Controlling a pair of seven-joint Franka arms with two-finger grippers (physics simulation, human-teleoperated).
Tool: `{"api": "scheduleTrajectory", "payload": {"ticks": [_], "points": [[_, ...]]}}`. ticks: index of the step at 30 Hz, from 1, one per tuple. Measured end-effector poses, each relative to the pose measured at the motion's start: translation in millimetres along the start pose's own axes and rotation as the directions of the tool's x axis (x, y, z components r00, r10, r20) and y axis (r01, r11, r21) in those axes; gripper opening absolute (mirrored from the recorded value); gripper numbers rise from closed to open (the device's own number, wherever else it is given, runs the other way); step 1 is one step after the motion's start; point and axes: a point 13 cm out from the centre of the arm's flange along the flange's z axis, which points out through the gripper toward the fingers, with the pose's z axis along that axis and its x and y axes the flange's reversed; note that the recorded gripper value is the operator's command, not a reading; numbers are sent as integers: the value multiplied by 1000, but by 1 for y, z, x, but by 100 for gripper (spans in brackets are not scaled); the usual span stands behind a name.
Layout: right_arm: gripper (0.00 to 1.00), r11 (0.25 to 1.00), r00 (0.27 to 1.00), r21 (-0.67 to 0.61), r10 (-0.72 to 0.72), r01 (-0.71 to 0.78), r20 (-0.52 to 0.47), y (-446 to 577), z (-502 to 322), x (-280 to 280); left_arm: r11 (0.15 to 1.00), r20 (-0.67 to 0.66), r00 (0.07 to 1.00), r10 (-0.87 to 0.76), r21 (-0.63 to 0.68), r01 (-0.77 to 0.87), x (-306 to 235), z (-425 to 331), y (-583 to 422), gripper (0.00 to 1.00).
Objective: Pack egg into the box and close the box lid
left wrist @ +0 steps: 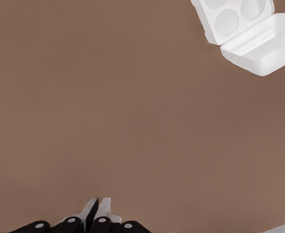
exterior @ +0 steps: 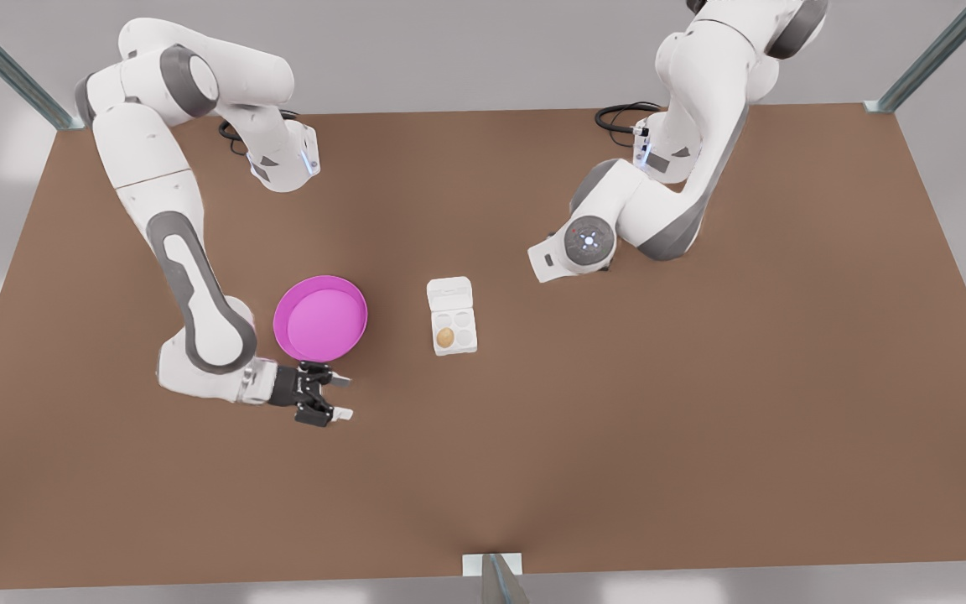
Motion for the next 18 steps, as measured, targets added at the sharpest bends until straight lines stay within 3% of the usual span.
{"api": "scheduleTrajectory", "payload": {"ticks": [3, 6, 9, 11, 14, 18], "points": [[100, 936, 964, -350, -69, -27, -259, 29, -65, 34, 999, 13, 999, 31, -31, -31, -13, 35, -89, 25], [100, 884, 832, -418, -65, -208, -551, 1, -164, -1, 1000, 62, 998, -19, -20, 20, -28, 54, -144, 25], [100, 879, 653, -272, 57, -391, -755, -17, -245, -92, 997, 99, 992, -82, 18, 81, -40, 80, -203, 25], [100, 860, 538, -129, 186, -494, -822, -15, -281, -140, 990, 114, 984, -140, 48, 135, -50, 99, -227, 25], [100, 776, 375, 65, 375, -627, -848, -7, -305, -165, 969, 160, 958, -238, 104, 223, -75, 107, -239, 25], [100, 607, 155, 272, 556, -747, -817, 11, -318, -162, 931, 236, 905, -355, 178, 319, -108, 97, -232, 25]]}}
